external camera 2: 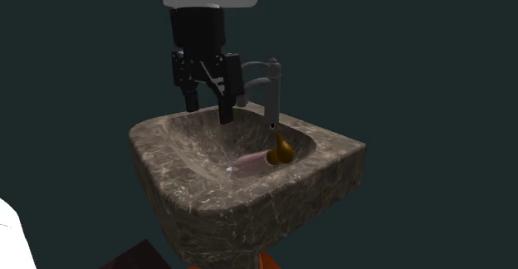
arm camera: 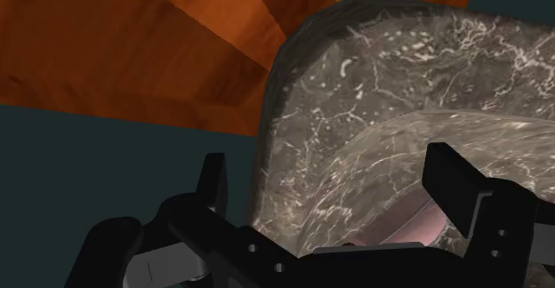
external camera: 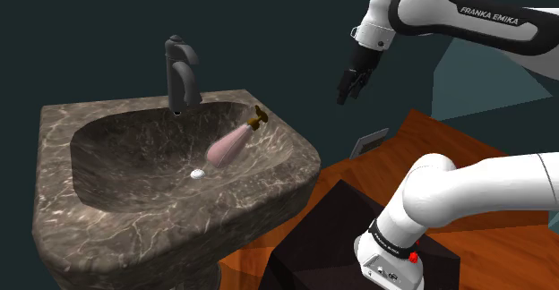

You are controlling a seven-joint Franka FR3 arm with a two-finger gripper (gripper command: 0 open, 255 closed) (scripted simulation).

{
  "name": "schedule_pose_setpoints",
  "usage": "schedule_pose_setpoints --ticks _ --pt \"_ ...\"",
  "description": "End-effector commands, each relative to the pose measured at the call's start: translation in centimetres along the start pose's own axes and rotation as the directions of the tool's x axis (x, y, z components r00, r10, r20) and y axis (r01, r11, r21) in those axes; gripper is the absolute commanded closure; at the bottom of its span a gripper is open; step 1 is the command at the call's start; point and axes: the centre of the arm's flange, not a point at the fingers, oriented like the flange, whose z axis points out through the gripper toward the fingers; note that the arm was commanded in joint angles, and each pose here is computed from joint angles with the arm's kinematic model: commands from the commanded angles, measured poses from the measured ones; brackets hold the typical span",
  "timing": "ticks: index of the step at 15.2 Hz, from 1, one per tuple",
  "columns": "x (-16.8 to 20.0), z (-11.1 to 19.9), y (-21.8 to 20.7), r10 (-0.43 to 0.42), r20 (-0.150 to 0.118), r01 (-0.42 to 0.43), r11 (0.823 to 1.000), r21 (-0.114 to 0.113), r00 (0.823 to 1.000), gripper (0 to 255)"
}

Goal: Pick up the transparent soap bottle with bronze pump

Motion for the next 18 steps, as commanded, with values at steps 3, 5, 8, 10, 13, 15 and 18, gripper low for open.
schedule_pose_setpoints --ticks 3,5,8,10,13,15,18 --pt "2.7 1.1 0.8 -0.049 0.022 0.049 0.998 0.035 0.999 0" --pt "5.5 2.4 1.5 -0.099 0.041 0.096 0.993 0.07 0.994 0" --pt "9.6 4.3 2.1 -0.175 0.067 0.165 0.978 0.125 0.982 0" --pt "12.3 5.7 2.3 -0.225 0.083 0.21 0.964 0.162 0.971 0" --pt "16.3 8.0 2.2 -0.3 0.101 0.273 0.937 0.219 0.948 0" --pt "18.9 9.5 2.0 -0.35 0.111 0.313 0.914 0.257 0.93 0" --pt "22.8 11.9 1.2 -0.423 0.122 0.369 0.875 0.314 0.898 0"
